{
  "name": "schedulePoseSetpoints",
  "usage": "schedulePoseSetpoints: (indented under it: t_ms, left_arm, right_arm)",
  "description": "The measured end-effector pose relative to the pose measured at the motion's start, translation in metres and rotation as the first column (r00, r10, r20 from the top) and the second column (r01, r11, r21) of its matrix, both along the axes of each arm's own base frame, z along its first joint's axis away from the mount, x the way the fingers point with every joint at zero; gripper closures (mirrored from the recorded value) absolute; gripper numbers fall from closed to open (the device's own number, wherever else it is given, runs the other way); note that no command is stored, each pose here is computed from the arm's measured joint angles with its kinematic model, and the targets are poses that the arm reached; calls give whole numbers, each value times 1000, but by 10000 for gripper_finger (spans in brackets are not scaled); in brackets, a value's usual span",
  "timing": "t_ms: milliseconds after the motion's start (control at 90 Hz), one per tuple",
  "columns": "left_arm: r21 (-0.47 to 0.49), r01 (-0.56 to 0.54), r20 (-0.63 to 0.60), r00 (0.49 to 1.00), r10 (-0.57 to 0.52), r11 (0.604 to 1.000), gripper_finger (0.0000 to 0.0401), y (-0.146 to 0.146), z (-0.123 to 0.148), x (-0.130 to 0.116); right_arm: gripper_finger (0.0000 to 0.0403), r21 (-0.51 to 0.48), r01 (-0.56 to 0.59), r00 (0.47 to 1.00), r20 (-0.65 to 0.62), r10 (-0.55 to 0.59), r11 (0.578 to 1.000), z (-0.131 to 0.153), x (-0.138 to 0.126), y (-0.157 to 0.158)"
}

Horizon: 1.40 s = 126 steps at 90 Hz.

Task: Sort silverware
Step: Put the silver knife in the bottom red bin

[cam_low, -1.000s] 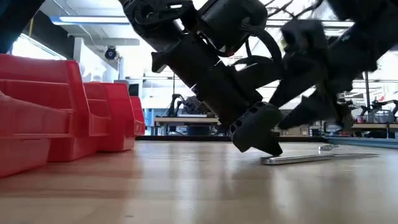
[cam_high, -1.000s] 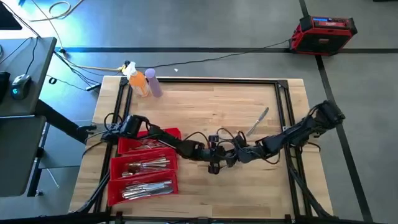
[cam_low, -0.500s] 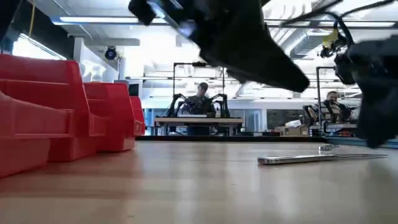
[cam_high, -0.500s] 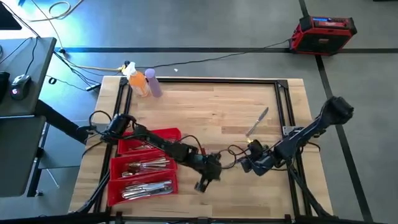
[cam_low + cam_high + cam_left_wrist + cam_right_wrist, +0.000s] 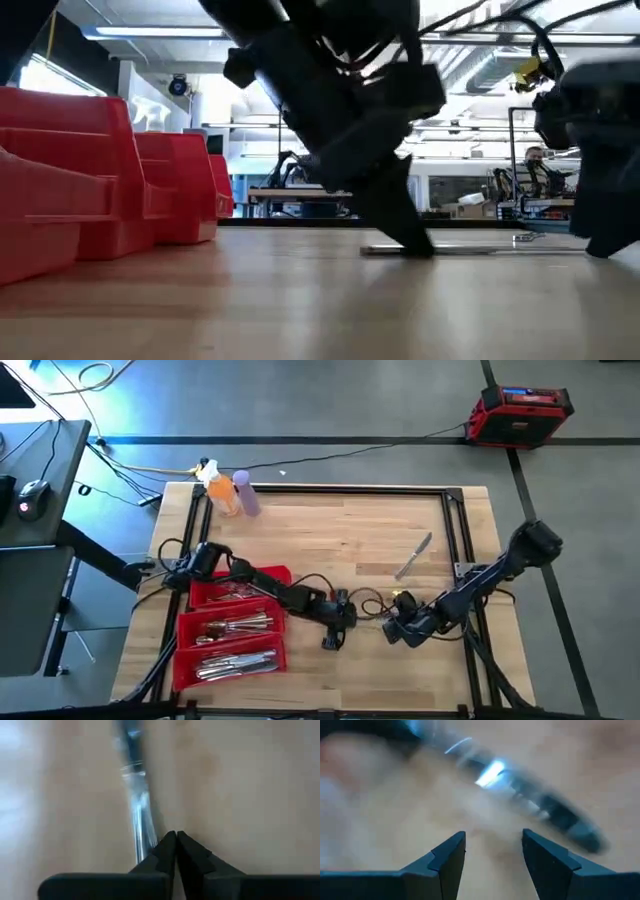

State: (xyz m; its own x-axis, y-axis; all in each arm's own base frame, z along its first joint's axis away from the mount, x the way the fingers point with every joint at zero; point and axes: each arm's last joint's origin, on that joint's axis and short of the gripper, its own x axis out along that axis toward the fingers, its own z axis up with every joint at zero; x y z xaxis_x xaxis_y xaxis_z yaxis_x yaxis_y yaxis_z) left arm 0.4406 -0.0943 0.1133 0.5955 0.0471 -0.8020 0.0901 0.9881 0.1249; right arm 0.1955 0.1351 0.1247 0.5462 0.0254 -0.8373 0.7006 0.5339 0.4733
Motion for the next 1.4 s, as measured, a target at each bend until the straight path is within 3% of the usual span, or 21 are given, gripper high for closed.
schedulePoseSetpoints:
  t_ms: [111, 178, 267, 333, 533, 911, 1156, 1400]
  left_arm:
    - [106, -72, -26, 997, 75, 992, 401, 5, 9, -7]
    - [188, -124, -42, 990, 134, 974, 401, 7, 14, -13]
    - [227, -155, -37, 985, 167, 962, 401, 6, 19, -17]
    - [195, -132, -32, 989, 141, 972, 401, 1, 22, -17]
    - [-24, 52, 8, 999, -51, 998, 401, -15, 7, -5]
    - [-65, 29, 97, 995, -23, 997, 401, -11, -26, 12]
    - [-104, 9, 90, 996, 1, 995, 401, -6, -35, 15]
    - [-114, 4, 134, 991, 11, 993, 401, -9, -34, 17]
  right_arm:
    - [222, 18, -67, 994, 86, 65, 998, 6, 4, 7]
    - [222, -14, -78, 987, 137, 80, 997, 9, 6, 9]
    - [222, -59, -61, 985, 158, 70, 996, 12, 6, 6]
    - [222, -70, -39, 988, 146, 49, 997, 12, 7, 2]
    - [222, -19, 54, 995, 89, -52, 998, 0, 15, -9]
    - [222, 40, 77, 982, 167, -83, 996, -34, 54, 3]
    - [222, -11, -29, 984, 174, 30, 1000, -24, 76, 12]
    - [222, -44, 20, 994, 107, -15, 999, -21, 75, 16]
